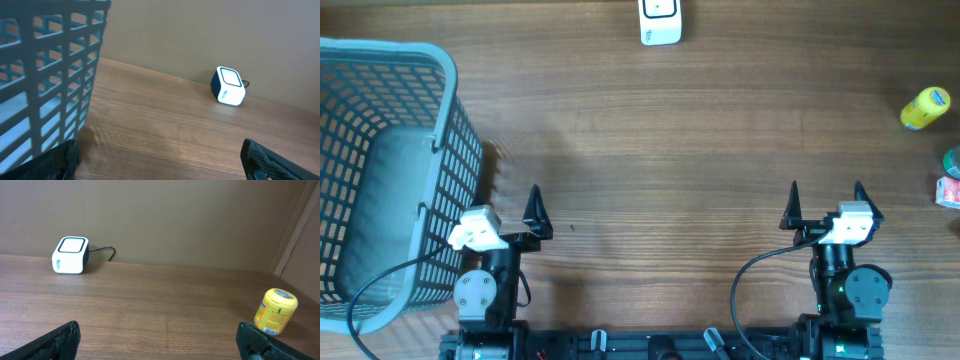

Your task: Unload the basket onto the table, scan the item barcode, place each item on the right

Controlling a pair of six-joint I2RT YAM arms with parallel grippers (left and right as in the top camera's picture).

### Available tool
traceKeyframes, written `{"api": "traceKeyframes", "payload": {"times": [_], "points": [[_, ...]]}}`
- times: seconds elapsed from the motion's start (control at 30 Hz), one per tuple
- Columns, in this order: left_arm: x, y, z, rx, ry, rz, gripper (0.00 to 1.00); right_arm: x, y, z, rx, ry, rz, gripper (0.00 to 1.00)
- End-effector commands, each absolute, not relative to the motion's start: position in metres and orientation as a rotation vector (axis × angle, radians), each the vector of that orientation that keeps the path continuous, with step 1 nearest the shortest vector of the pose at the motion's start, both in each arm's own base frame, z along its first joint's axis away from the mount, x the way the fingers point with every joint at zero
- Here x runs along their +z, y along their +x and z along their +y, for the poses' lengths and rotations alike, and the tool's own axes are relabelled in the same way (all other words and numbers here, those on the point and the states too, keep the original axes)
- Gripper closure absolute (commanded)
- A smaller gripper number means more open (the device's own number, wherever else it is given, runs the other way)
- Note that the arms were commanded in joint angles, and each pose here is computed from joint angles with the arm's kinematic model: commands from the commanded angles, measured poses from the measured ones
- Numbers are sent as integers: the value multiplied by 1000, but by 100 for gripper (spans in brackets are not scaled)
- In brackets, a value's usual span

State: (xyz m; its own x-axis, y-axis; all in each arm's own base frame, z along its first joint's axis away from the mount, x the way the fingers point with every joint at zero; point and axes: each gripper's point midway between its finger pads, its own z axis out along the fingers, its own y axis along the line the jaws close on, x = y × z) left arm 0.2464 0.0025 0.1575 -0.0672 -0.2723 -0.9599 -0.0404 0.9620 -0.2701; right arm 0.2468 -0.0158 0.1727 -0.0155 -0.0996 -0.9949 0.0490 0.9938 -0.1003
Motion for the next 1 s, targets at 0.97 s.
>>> {"api": "traceKeyframes", "payload": {"times": [0.97], "points": [[146, 248, -5, -212, -195, 1684, 0, 175, 246, -14, -99, -34, 1570, 0]]}}
